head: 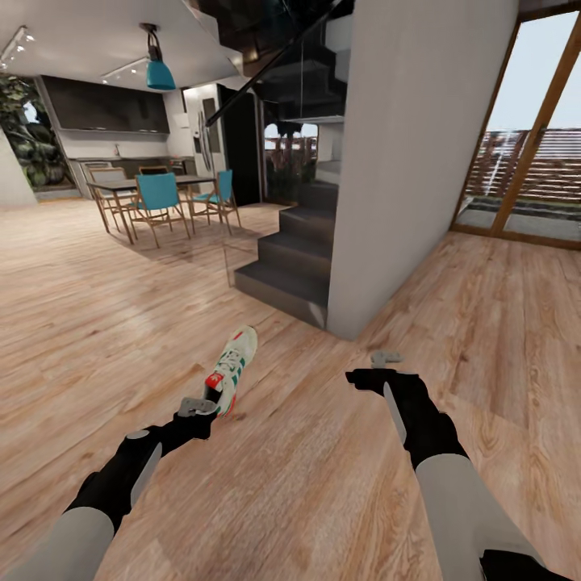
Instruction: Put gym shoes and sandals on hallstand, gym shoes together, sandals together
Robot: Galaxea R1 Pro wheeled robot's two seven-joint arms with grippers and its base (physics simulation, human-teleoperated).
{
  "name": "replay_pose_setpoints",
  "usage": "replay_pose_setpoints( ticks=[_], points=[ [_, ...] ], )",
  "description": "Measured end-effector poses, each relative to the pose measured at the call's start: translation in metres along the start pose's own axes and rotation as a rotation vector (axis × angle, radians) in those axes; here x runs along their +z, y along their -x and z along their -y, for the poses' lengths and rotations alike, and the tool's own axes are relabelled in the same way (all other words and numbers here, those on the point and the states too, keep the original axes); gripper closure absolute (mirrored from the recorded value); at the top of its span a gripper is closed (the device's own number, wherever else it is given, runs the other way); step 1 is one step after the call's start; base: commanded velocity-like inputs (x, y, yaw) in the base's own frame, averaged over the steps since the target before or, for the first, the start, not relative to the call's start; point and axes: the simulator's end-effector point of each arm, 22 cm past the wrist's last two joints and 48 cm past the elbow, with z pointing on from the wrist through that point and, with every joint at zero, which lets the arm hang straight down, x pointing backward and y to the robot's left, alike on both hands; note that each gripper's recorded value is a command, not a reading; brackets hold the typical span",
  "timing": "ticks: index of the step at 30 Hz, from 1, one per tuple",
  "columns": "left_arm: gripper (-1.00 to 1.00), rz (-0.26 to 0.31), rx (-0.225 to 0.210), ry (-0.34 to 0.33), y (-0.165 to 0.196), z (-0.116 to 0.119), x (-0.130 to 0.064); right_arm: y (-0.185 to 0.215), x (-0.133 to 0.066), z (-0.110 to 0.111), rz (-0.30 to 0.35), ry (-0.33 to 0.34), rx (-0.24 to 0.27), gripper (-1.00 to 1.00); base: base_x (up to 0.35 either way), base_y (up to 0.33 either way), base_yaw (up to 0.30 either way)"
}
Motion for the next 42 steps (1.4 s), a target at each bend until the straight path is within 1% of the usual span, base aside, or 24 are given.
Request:
replay_pose_setpoints(
  ticks=[2,6,16,28,42],
  points=[
    [1.0,0.011,0.004,0.0,0.0065,0.001,-0.0032,0.0062,-0.005,-0.0006,0.011,0.0,-0.001,-1.0,0.0,0.0,0.0],
    [1.0,0.016,0.007,0.001,0.0098,0.0014,-0.0049,0.0097,-0.0077,-0.0009,0.018,0.0,-0.002,-1.0,0.0,0.0,0.0],
    [1.0,0.02,0.01,0.0,0.0122,0.0028,-0.0059,0.0123,-0.0097,-0.001,0.023,0.0,-0.002,-1.0,-0.005,-0.023,0.021],
    [1.0,0.021,0.008,-0.007,0.0121,0.0072,-0.0045,0.0123,-0.0097,-0.0008,0.023,-0.001,-0.002,-1.0,-0.086,-0.257,0.274],
    [1.0,0.022,0.007,-0.009,0.012,0.0084,-0.004,0.0124,-0.0096,-0.0009,0.023,-0.001,-0.002,-1.0,-0.156,-0.273,0.298]
  ],
)
